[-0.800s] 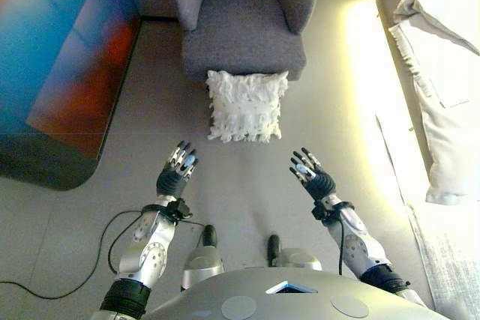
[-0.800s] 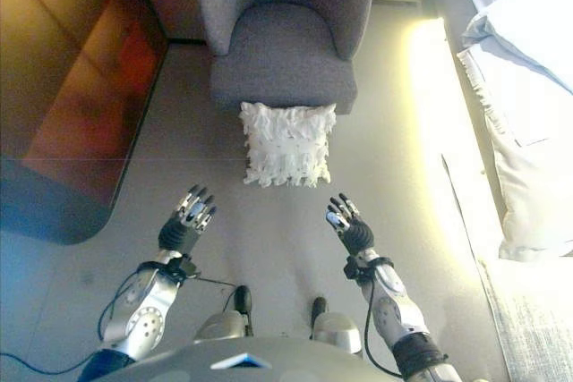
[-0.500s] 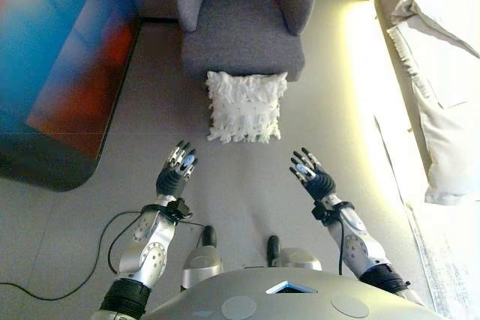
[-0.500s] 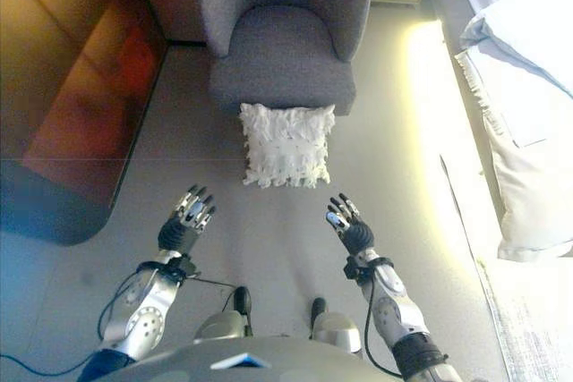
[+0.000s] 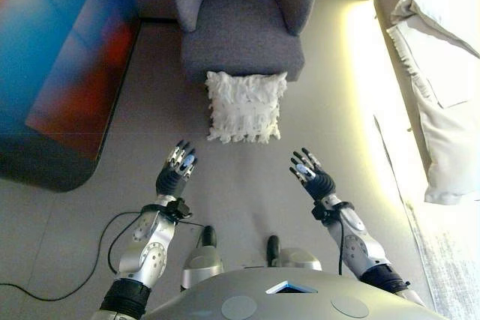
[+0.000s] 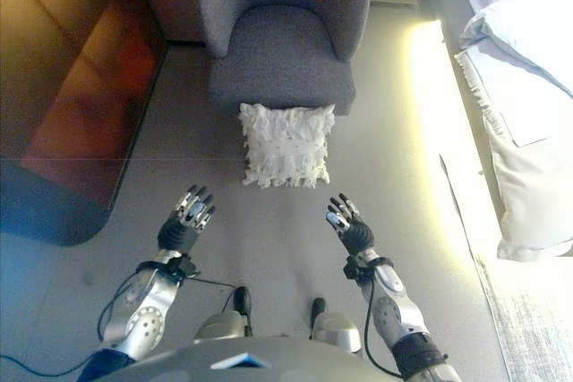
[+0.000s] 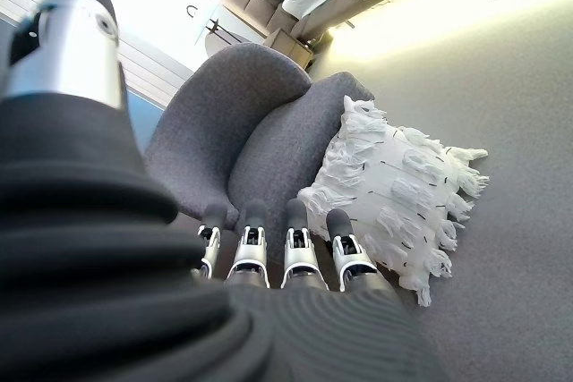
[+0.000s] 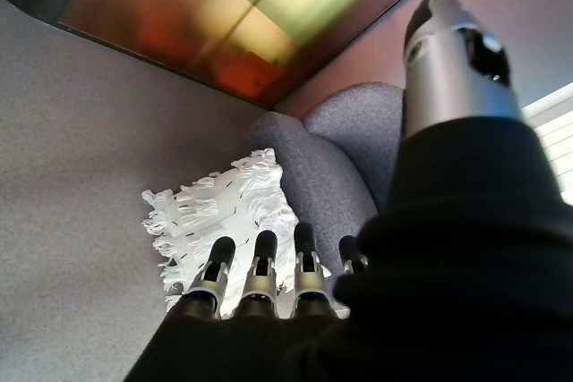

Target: Pick up the cushion and take it to the sofa

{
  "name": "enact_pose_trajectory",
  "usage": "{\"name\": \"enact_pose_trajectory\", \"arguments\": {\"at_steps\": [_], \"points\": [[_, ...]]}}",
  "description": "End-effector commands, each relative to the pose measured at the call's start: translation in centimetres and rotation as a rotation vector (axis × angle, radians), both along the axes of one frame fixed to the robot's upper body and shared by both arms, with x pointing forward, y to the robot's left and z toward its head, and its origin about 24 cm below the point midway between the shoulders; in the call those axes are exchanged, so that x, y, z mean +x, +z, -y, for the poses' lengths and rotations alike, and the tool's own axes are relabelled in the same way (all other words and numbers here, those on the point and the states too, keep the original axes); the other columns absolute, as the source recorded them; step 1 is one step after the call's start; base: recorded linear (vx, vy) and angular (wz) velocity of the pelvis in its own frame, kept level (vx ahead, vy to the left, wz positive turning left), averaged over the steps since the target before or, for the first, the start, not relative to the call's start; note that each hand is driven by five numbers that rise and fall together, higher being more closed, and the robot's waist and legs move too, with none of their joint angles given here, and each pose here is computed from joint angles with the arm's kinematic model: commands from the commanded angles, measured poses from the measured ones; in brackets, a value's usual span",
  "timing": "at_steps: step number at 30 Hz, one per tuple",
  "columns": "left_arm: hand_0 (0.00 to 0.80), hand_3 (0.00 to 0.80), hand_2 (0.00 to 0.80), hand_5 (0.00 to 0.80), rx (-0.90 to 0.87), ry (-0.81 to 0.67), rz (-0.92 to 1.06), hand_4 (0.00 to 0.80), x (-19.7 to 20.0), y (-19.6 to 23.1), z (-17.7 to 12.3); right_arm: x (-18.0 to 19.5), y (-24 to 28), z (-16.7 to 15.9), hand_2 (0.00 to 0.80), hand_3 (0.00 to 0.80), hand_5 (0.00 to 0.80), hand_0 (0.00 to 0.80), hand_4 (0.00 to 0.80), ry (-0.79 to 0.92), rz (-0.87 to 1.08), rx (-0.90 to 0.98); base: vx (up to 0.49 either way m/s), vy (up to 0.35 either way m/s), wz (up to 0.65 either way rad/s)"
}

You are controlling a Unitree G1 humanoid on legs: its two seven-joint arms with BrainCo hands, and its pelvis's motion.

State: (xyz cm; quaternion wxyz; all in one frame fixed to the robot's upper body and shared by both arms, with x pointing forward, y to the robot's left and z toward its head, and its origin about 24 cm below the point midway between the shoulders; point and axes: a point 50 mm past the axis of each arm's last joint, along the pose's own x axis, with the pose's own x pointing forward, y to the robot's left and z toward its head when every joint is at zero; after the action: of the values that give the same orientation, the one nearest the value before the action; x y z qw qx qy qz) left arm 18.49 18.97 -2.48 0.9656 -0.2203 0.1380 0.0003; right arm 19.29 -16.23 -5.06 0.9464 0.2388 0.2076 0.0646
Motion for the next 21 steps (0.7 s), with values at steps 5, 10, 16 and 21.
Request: {"name": "enact_pose_trajectory", "arguments": {"at_steps": [5, 10, 16, 21], "points": [[0.0, 0.0, 0.0, 0.0, 0.009, 0.003, 0.127, 0.0, 1.4, 1.9, -0.3, 1.9, 3.1, -0.5, 0.0, 0.0, 0.0, 0.0, 0.0, -0.013, 0.177, 0.021, 0.0, 0.0, 0.0], [0.0, 0.0, 0.0, 0.0, -0.002, -0.001, 0.123, 0.0, 1.4, 1.9, -0.2, 2.0, 3.1, -0.3, 0.0, 0.0, 0.0, 0.0, 0.0, -0.017, 0.177, 0.015, 0.003, 0.025, 0.0], [0.0, 0.0, 0.0, 0.0, -0.001, 0.017, 0.086, 0.0, 0.3, 1.2, -0.7, 1.1, 2.6, -0.1, 0.0, 0.0, 0.0, 0.0, 0.0, -0.009, 0.133, 0.02, 0.053, 0.068, -0.02], [0.0, 0.0, 0.0, 0.0, 0.002, 0.038, 0.093, 0.0, 0.4, 1.5, -1.3, 0.8, 2.3, 0.1, 0.0, 0.0, 0.0, 0.0, 0.0, -0.003, 0.13, 0.034, 0.024, 0.083, -0.06]]}}
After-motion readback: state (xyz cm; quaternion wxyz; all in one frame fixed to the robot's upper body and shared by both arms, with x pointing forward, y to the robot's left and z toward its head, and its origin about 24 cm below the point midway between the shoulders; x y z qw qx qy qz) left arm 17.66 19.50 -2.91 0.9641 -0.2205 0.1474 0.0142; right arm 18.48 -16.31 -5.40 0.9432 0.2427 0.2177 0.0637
